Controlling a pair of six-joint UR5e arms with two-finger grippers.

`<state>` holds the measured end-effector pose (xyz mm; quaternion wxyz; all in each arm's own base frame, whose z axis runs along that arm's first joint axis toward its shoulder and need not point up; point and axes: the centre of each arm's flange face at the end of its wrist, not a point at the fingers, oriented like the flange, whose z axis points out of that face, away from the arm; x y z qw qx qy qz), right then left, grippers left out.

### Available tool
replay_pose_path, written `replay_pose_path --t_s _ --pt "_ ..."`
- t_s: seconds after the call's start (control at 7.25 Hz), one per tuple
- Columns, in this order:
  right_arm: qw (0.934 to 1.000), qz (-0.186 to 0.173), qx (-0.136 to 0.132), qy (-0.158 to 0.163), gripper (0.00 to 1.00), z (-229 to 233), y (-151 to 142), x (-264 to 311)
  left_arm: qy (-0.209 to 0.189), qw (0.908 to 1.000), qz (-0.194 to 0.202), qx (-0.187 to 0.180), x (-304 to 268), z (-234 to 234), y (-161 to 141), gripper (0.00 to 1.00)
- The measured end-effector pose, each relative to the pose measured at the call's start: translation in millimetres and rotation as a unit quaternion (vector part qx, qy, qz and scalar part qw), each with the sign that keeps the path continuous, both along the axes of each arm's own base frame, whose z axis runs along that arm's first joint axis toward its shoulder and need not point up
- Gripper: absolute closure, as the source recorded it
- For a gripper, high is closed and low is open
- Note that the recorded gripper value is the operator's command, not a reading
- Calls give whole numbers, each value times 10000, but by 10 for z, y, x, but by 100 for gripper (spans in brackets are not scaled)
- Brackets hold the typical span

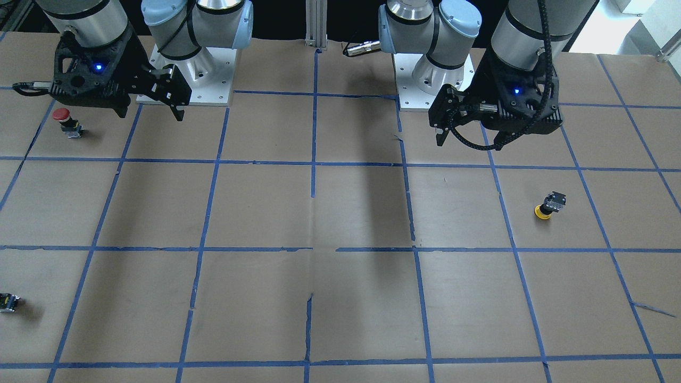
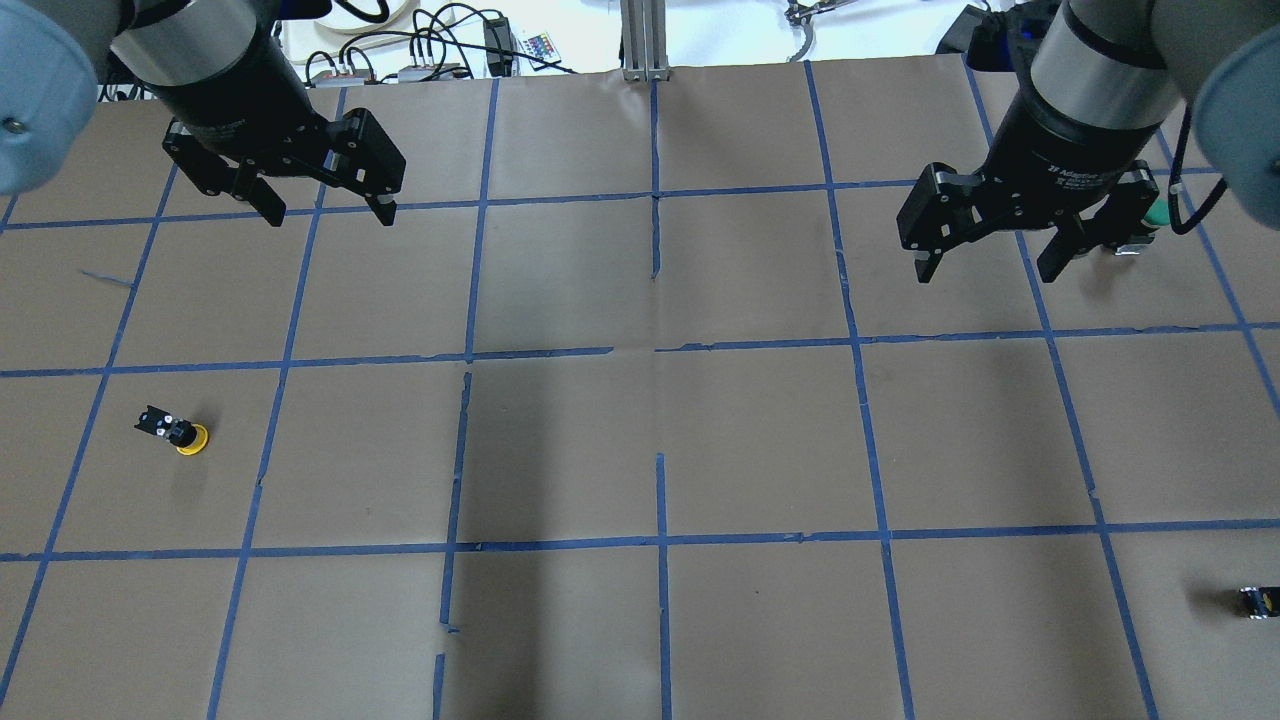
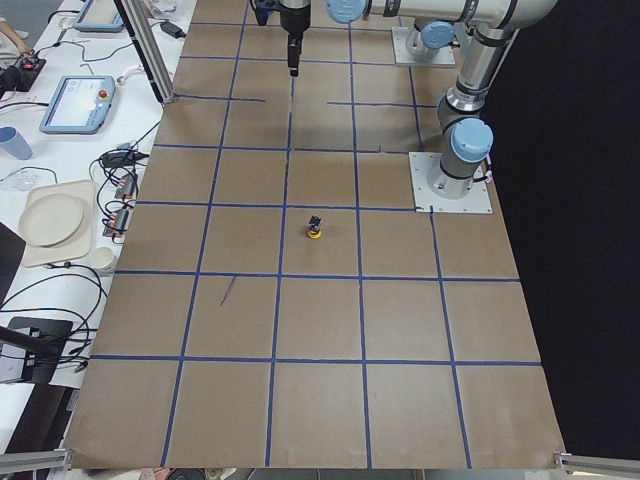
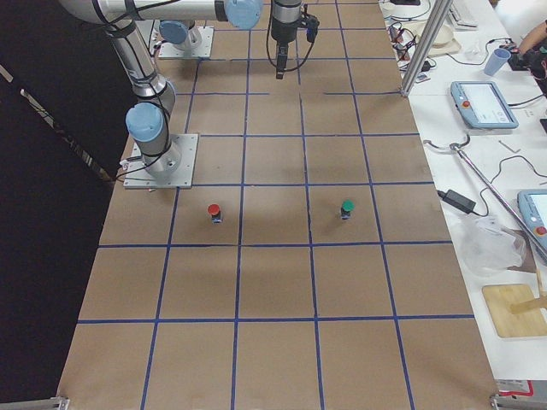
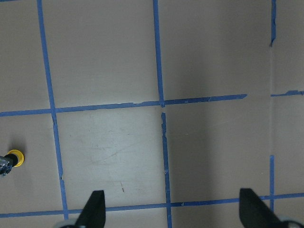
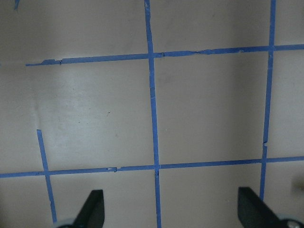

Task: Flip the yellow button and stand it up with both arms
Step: 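Move the left gripper down toward the yellow button lying on its side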

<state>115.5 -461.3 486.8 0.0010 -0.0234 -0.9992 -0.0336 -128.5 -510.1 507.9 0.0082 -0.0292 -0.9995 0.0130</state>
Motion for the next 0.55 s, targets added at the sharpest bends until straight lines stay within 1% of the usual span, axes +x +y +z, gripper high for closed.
replay_pose_path --t_s 0.28,0.55 --pt "10000 0 2 2 0 -1 0 0 -22 10000 0 16 1 -17 20 1" --pt "10000 1 3 3 0 -1 0 -1 -158 9998 15 115 138 -106 21 1"
